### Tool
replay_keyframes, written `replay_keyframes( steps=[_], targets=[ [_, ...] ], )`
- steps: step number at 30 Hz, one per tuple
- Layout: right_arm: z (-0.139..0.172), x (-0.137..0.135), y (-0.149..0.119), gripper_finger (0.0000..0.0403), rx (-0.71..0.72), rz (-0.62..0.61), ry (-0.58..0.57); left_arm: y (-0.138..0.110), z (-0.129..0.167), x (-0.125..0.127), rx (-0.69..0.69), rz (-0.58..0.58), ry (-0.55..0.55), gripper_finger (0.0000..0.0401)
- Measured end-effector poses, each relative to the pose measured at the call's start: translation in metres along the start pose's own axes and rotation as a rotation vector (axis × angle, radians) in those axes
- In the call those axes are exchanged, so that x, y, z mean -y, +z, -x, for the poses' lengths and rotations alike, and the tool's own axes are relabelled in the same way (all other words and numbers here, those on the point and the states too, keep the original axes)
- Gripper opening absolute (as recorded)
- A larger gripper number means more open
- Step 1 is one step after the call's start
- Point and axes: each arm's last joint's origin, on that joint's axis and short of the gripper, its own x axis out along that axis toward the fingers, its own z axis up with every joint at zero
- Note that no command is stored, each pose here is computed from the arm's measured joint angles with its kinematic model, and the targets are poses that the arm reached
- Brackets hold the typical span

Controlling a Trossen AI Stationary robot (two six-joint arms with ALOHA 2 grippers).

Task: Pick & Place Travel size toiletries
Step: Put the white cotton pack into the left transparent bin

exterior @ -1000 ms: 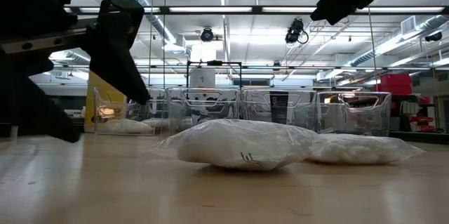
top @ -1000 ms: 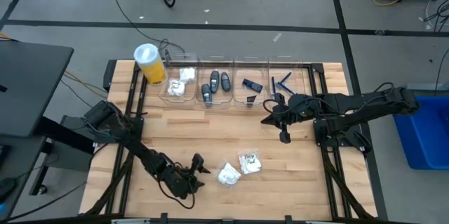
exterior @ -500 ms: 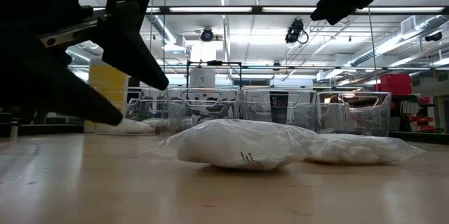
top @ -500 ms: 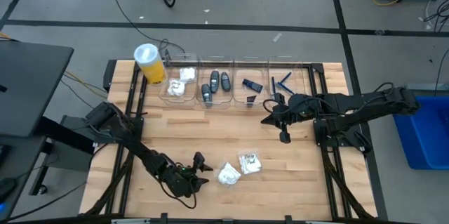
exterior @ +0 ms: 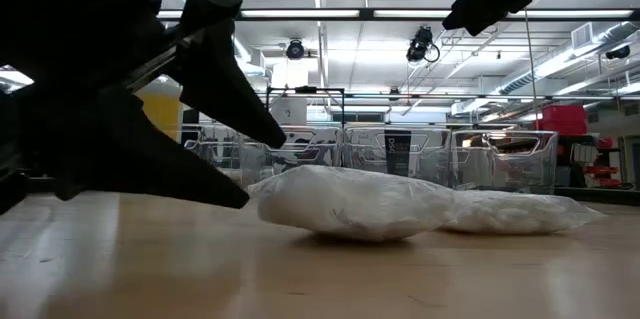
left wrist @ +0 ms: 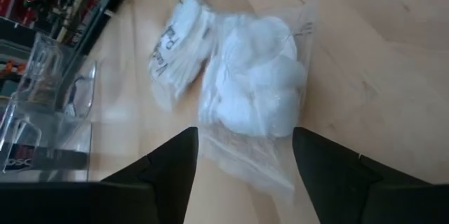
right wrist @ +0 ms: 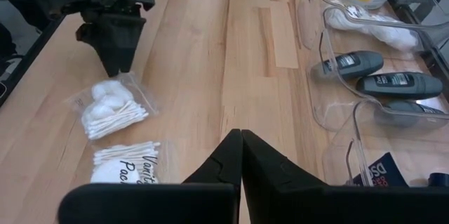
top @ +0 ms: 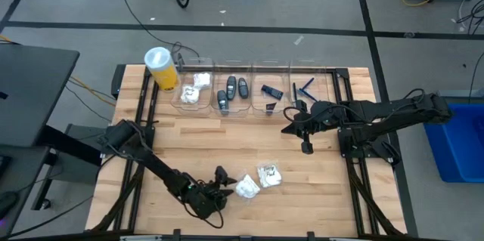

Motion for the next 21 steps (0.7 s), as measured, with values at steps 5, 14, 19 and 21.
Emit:
replay_keyframes(
  steps=[5, 14, 19, 21],
  targets=[
    [0.0000, 0.0000, 0.0000, 0.0008, 0.000, 0.000, 0.000, -0.0040, 0.0003, 0.0023, -0.022, -0.029, -0.045, 0.0234],
    [0.0000, 0.0000, 0.0000, 0.0008, 0.000, 0.000, 0.000, -0.0072, -0.0015, -0.0005, -0.053, -0.058, -0.053, 0.0233],
    [0.0000, 0.0000, 0.0000, 0.0009, 0.000, 0.000, 0.000, -0.0093, -0.0029, -0.0026, -0.073, -0.068, -0.033, 0.0233],
    [0.0000, 0.0000, 0.0000, 0.0009, 0.000, 0.000, 0.000, -0.0099, -0.0040, -0.0035, -0.077, -0.069, -0.037, 0.0233]
  ],
)
